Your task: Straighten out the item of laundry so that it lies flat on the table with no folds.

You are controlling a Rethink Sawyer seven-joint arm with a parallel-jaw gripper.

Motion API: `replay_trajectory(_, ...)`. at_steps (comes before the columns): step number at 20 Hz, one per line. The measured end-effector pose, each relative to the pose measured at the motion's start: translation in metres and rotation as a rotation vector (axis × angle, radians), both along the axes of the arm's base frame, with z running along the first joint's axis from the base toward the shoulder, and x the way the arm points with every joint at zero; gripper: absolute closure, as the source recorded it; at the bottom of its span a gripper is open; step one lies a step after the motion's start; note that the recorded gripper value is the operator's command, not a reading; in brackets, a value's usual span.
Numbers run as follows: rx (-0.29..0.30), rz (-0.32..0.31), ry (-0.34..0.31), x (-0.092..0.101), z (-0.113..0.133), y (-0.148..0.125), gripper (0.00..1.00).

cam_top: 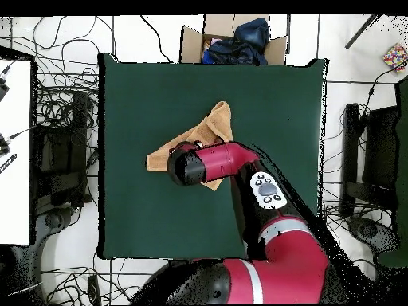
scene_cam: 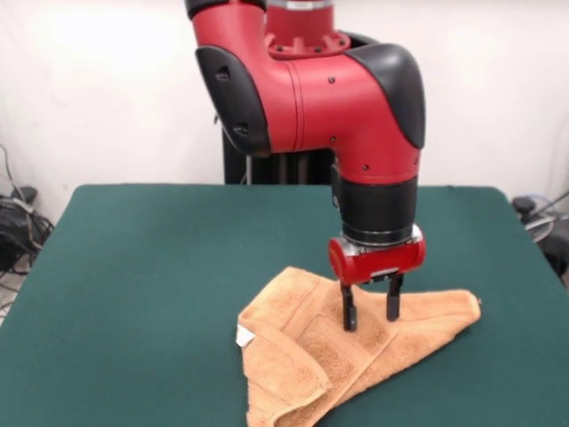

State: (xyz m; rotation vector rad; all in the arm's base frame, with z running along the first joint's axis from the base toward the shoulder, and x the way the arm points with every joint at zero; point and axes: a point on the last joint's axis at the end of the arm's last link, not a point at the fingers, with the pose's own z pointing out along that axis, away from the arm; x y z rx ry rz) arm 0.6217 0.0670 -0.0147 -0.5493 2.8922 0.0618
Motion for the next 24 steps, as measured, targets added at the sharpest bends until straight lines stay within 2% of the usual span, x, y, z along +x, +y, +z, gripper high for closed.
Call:
replay_trajectory(6,-0.024,0.024,-0.028,-0.017,-0.008,0.006,0.0)
replay_trajectory(15,-0.027,0.044,-0.055,-0.028,-0.026,0.015,0.0)
replay_trajectory(24,-0.04,0.05,-0.075,-0.032,-0.031,0.012,0.0)
